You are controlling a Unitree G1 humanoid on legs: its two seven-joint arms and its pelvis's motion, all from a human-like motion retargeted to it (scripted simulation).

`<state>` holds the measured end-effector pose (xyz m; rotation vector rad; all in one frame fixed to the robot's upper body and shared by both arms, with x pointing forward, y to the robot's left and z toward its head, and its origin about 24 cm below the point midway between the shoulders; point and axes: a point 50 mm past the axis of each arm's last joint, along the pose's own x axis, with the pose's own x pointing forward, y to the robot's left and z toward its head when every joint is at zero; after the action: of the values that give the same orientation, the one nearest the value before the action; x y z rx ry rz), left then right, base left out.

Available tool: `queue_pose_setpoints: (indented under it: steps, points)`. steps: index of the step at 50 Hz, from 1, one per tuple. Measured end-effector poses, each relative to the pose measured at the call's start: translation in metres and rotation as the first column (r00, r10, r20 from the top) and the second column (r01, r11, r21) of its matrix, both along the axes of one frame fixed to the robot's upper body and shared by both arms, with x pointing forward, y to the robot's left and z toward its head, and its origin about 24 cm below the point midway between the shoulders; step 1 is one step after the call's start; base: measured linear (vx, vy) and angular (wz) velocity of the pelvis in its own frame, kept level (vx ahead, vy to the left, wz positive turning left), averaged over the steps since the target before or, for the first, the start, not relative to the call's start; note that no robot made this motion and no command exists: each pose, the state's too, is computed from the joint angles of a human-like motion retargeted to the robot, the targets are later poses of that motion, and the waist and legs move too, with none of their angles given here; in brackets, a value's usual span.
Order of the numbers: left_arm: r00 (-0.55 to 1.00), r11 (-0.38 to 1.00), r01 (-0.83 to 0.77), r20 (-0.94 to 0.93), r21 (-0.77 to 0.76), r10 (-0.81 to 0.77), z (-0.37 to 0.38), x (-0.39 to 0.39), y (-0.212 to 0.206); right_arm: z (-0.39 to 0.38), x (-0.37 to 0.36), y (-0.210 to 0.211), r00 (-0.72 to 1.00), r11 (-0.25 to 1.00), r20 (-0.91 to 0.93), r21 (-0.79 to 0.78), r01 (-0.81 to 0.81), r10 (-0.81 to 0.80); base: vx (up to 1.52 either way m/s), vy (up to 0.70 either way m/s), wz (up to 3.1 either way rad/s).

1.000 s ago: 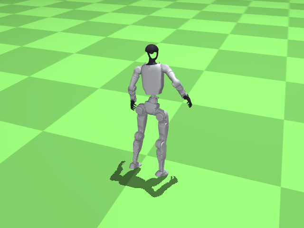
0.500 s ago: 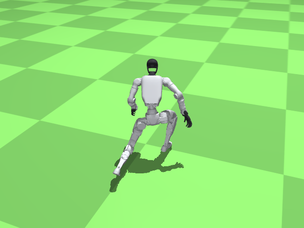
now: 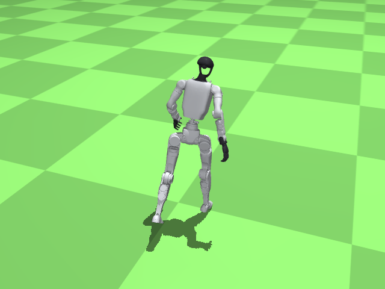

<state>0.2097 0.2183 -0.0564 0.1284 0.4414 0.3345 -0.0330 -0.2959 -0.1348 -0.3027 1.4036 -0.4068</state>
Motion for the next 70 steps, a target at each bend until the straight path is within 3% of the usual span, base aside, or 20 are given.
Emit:
queue_pose_setpoints:
  steps: [4, 9, 14, 19, 22, 25, 28, 31, 37, 45, 50, 54, 60, 65, 70]
  points:
    - [0.967, 0.991, -0.121, -0.233, -0.056, 0.105, -0.04, -0.042, 0.02, -0.004, 0.01, -0.01, 0.998, 0.999, -0.033, -0.018, 0.048, -0.049, 0.2, -0.1, -2.92]
    - [0.901, 0.979, -0.199, -0.4, -0.04, 0.167, -0.061, -0.088, 0.047, 0.007, 0.075, -0.033, 0.995, 0.999, 0.1, -0.053, 0.008, -0.002, 0.27, 0.05, -3.47]
    - [0.844, 0.979, -0.177, -0.495, 0.104, 0.206, -0.06, -0.132, 0.083, 0.04, 0.17, -0.036, 0.925, 0.967, 0.294, -0.155, -0.203, 0.242, 0.3, -0.02, -2.97]
    - [0.815, 0.965, -0.08, -0.541, 0.248, 0.207, -0.042, -0.133, 0.124, 0.116, 0.273, -0.005, 0.632, 0.844, 0.56, -0.344, -0.411, 0.535, 0.02, -0.07, -0.96]
    - [0.843, 0.94, -0.115, -0.469, 0.321, 0.263, -0.022, -0.104, 0.147, 0.18, 0.304, 0.018, 0.366, 0.759, 0.67, -0.508, -0.407, 0.645, -0.12, -0.07, 0.93]
    - [0.889, 0.909, -0.276, -0.276, 0.313, 0.365, 0.004, -0.066, 0.158, 0.227, 0.303, 0.034, 0.151, 0.669, 0.665, -0.656, -0.35, 0.731, -0.11, -0.14, 0.86]
    - [0.894, 0.877, -0.43, -0.036, 0.215, 0.447, 0.033, -0.036, 0.157, 0.241, 0.283, 0.04, 0.071, 0.604, 0.615, -0.737, -0.301, 0.785, -0.04, -0.12, 0.47]
    - [0.876, 0.867, -0.482, 0.106, 0.127, 0.471, 0.053, -0.019, 0.151, 0.23, 0.262, 0.038, 0.103, 0.595, 0.598, -0.737, -0.32, 0.795, -0.01, -0.1, 0.41]
    - [0.87, 0.876, -0.481, 0.134, 0.028, 0.474, 0.055, -0.009, 0.141, 0.213, 0.251, 0.037, 0.151, 0.599, 0.6, -0.677, -0.428, 0.786, 0.01, -0.04, -0.36]
    - [0.917, 0.901, -0.397, 0.111, 0.174, 0.383, 0.059, -0.035, 0.151, 0.278, 0.263, 0.055, -0.117, 0.446, 0.541, -0.781, -0.438, 0.833, 0.1, 0.04, -0.75]
    - [0.965, 0.924, -0.257, 0.121, 0.284, 0.231, 0.053, -0.056, 0.116, 0.225, 0.225, 0.034, 0.089, 0.559, 0.633, -0.598, -0.575, 0.769, 0.19, 0.09, -0.89]
    - [0.996, 0.958, -0.07, -0.036, 0.277, 0.083, 0.023, -0.074, 0.097, 0.136, 0.182, 0.018, 0.435, 0.715, 0.635, -0.281, -0.64, 0.639, 0.12, 0.1, 0.67]
    - [0.95, 0.984, 0.1, -0.309, 0.147, -0.05, -0.027, -0.059, 0.076, 0.022, 0.087, 0.017, 0.893, 0.917, 0.324, 0.142, -0.373, 0.313, 0.04, 0.05, 3.9]
    - [0.926, 0.975, 0.186, -0.353, 0.119, -0.134, -0.031, -0.028, 0.059, -0.012, 0.006, 0.032, 0.946, 0.899, -0.062, 0.336, -0.281, 0.319, 0.12, -0.07, 3.29]
    - [0.985, 0.996, 0.093, -0.144, -0.01, -0.094, -0.008, -0.01, 0.038, -0.005, -0.033, 0.035, 0.891, 0.822, -0.153, 0.476, -0.312, 0.427, 0.12, 0.05, 1.82]
